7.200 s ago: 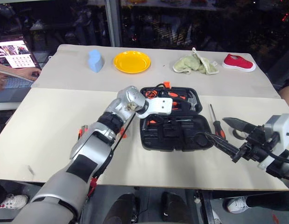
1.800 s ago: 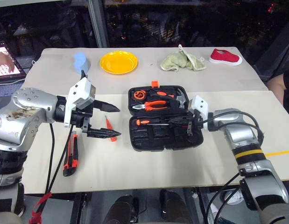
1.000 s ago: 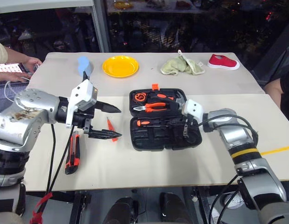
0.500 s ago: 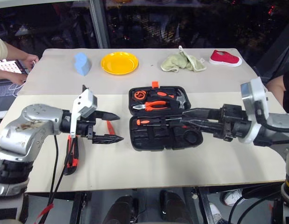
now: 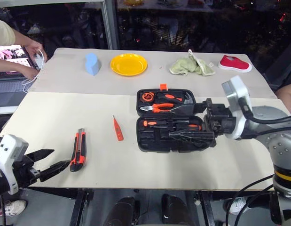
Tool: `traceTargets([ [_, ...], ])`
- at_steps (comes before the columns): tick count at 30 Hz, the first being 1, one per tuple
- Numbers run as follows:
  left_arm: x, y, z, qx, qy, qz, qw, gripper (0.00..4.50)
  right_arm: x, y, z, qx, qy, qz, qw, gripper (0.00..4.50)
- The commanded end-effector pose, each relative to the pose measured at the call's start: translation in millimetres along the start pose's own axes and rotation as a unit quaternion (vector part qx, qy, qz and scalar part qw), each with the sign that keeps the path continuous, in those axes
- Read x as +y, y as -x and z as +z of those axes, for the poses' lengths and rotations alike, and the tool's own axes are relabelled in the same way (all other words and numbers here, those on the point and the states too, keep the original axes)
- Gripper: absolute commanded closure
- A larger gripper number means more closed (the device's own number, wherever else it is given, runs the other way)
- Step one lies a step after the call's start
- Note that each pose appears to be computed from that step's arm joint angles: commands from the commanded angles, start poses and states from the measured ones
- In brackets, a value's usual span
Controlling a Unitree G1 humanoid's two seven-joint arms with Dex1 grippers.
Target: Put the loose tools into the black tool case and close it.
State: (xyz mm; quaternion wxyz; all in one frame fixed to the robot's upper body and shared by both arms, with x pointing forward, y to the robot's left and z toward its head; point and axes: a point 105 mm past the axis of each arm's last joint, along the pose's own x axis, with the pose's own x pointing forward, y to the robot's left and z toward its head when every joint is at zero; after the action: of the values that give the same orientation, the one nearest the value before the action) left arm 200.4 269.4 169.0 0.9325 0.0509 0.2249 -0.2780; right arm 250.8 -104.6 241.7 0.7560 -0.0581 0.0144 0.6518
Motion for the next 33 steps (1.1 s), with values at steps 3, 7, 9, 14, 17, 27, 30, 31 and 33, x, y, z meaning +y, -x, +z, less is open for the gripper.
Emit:
traceTargets([
  [3,-19.3,-45.2,33.8,0.059,0.013,-0.033,0.998,0.0,5.7,-0.4,3.8,-0.021,0.02,-0.028,0.999,0.04],
  [7,-21.8,-74.6,45.7,0.123,0.032,-0.046,0.991,0.0,14.5,-2.3,-2.7,-0.028,0.014,-0.048,0.998,0.04],
  [9,-22.1,-80.5,50.7,0.148,0.036,-0.054,0.987,0.0,17.9,-4.7,-5.1,-0.034,0.012,-0.06,0.998,0.04],
  [14,-15.5,-109.5,63.1,0.191,0.09,-0.043,0.977,0.0,22.3,-5.8,-11.8,-0.047,0.013,-0.103,0.994,0.04],
  [17,-18.0,-122.3,68.4,0.219,0.114,-0.044,0.968,0.0,23.7,-8.8,-13.5,-0.055,0.013,-0.116,0.992,0.04],
  [27,-21.8,-148.2,63.2,0.288,0.166,-0.02,0.943,0.0,24.4,-16.4,-18.6,-0.078,0.01,-0.144,0.986,0.04],
  [30,-27.5,-155.7,67.8,0.295,0.167,-0.02,0.941,0.0,24.5,-16.5,-18.7,-0.078,0.012,-0.147,0.986,0.04],
  [31,-27.8,-158.5,68.7,0.296,0.169,-0.015,0.94,0.0,24.5,-16.0,-18.6,-0.077,0.013,-0.147,0.986,0.04],
  [33,-27.3,-163.1,69.0,0.3,0.177,-0.006,0.937,0.0,24.6,-15.1,-18.7,-0.076,0.014,-0.149,0.986,0.04],
])
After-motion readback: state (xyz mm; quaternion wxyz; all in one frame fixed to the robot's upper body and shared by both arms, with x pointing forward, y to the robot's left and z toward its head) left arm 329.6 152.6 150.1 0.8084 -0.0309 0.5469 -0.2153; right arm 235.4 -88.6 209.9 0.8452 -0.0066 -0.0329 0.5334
